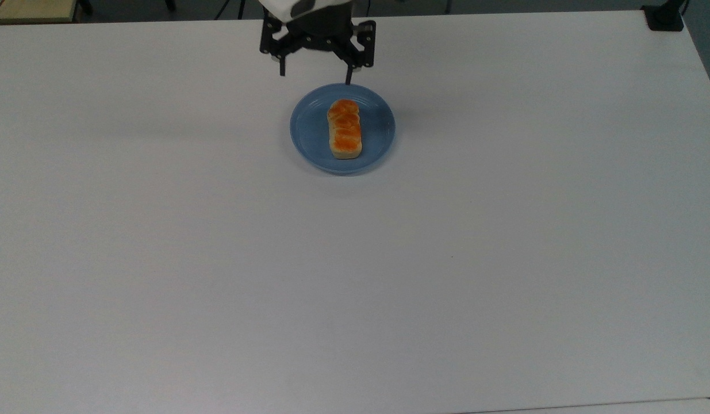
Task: Put the bread on a plate
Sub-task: 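Open the gripper to release the roll and raise it away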
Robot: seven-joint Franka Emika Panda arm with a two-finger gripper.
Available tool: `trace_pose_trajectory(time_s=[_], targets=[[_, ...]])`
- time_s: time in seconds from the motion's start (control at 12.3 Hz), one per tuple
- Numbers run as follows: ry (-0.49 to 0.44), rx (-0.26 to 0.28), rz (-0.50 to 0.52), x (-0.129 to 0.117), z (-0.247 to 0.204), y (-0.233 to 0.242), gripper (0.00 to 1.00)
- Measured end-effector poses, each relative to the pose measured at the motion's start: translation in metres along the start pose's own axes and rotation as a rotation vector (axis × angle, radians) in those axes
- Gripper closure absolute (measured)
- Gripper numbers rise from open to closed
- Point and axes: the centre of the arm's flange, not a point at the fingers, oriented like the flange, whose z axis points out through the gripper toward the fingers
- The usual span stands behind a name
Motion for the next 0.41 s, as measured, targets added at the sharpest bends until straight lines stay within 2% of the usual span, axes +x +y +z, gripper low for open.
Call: trace_pose_trajectory(time_s=[0.16, 0.41], targets=[[-0.014, -0.006, 0.054, 0.001, -0.034, 0.032, 0.0], [-0.003, 0.006, 0.087, 0.002, -0.051, 0.049, 0.0]])
